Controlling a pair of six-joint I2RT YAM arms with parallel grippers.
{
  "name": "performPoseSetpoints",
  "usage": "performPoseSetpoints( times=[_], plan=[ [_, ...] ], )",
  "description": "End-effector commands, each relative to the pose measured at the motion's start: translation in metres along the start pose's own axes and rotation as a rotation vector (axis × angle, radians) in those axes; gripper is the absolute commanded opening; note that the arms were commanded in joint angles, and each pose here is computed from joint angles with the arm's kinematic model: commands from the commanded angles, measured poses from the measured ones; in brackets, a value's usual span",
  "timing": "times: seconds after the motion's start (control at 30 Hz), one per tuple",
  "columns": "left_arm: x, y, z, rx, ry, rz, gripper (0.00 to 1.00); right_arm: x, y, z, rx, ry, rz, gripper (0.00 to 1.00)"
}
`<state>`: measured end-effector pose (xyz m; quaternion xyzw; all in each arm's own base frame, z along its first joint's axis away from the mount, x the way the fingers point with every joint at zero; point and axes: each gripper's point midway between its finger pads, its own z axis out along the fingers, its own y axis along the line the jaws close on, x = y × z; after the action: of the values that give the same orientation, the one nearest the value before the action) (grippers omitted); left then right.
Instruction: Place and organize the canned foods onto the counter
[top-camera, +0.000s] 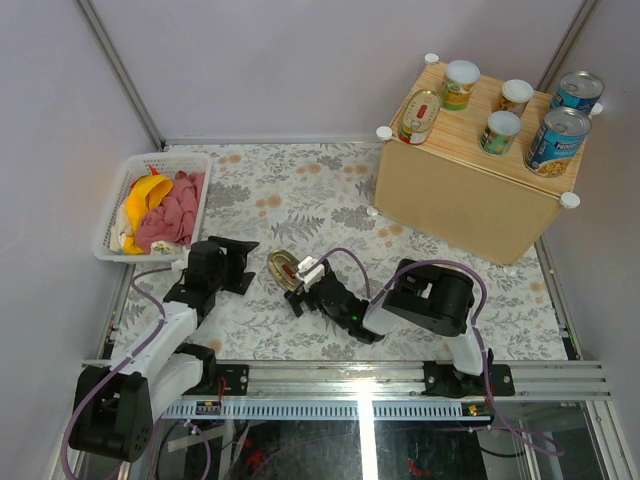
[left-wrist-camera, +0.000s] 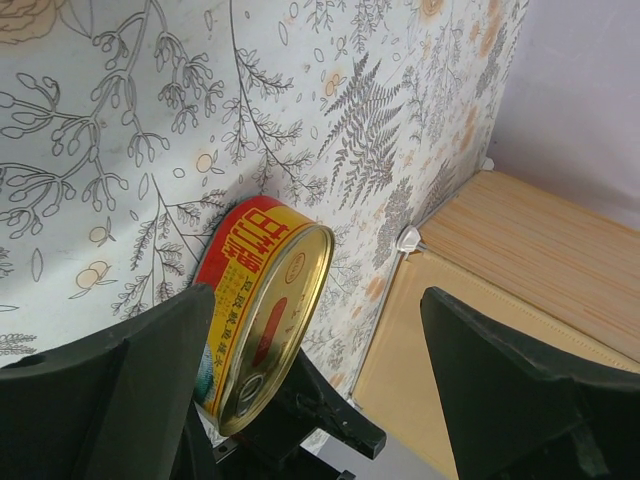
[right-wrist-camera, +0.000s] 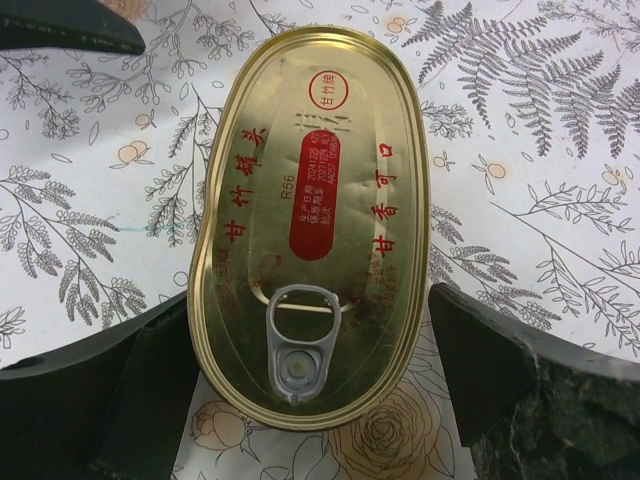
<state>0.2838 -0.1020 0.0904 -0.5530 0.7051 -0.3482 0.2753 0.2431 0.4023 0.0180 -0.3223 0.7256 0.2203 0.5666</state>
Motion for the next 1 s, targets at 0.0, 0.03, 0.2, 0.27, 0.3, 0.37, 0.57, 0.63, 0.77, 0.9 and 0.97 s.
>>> performPoseSetpoints(
  times=[0.0,0.03,0.2,0.27,0.3,0.37,0.57,0.63,0.77,0.9,0.97],
  plan=[
    [-0.002,-0.005,-0.001,0.057,-0.007,-0.022,0.84,-0.039,0.003,0.01,0.025,-0.149,0.027,0.95],
    [-0.003,-0.004,-0.001,0.056,-0.012,-0.024,0.84,-0.04,0.003,0.011,0.025,-0.151,0.027,0.95],
    [-0.004,-0.005,0.0,0.065,-0.016,-0.026,0.84,-0.039,0.005,0.019,0.03,-0.159,0.013,0.93],
    [-0.004,-0.006,0.001,0.069,-0.016,-0.024,0.84,-0.039,0.006,0.021,0.027,-0.163,0.016,0.93],
    [-0.004,-0.007,0.001,0.07,-0.016,-0.024,0.84,-0.038,0.006,0.022,0.027,-0.164,0.018,0.93],
    [-0.004,-0.006,0.002,0.067,-0.017,-0.021,0.84,-0.038,0.006,0.023,0.033,-0.167,0.021,0.92],
    [-0.004,-0.006,0.006,0.07,-0.014,-0.024,0.84,-0.041,0.005,0.022,0.037,-0.201,0.037,0.72],
    [-0.004,-0.006,0.006,0.071,-0.014,-0.025,0.84,-0.042,0.004,0.021,0.036,-0.21,0.042,0.6],
    [-0.004,-0.008,0.006,0.077,-0.017,-0.025,0.84,-0.044,0.006,0.02,0.027,-0.213,0.049,0.4],
    [-0.005,-0.008,0.005,0.078,-0.021,-0.029,0.84,-0.049,0.006,0.017,0.023,-0.209,0.054,0.07],
    [-0.005,-0.009,0.004,0.082,-0.024,-0.032,0.84,-0.054,0.005,0.016,0.025,-0.208,0.056,0.0]
  ],
)
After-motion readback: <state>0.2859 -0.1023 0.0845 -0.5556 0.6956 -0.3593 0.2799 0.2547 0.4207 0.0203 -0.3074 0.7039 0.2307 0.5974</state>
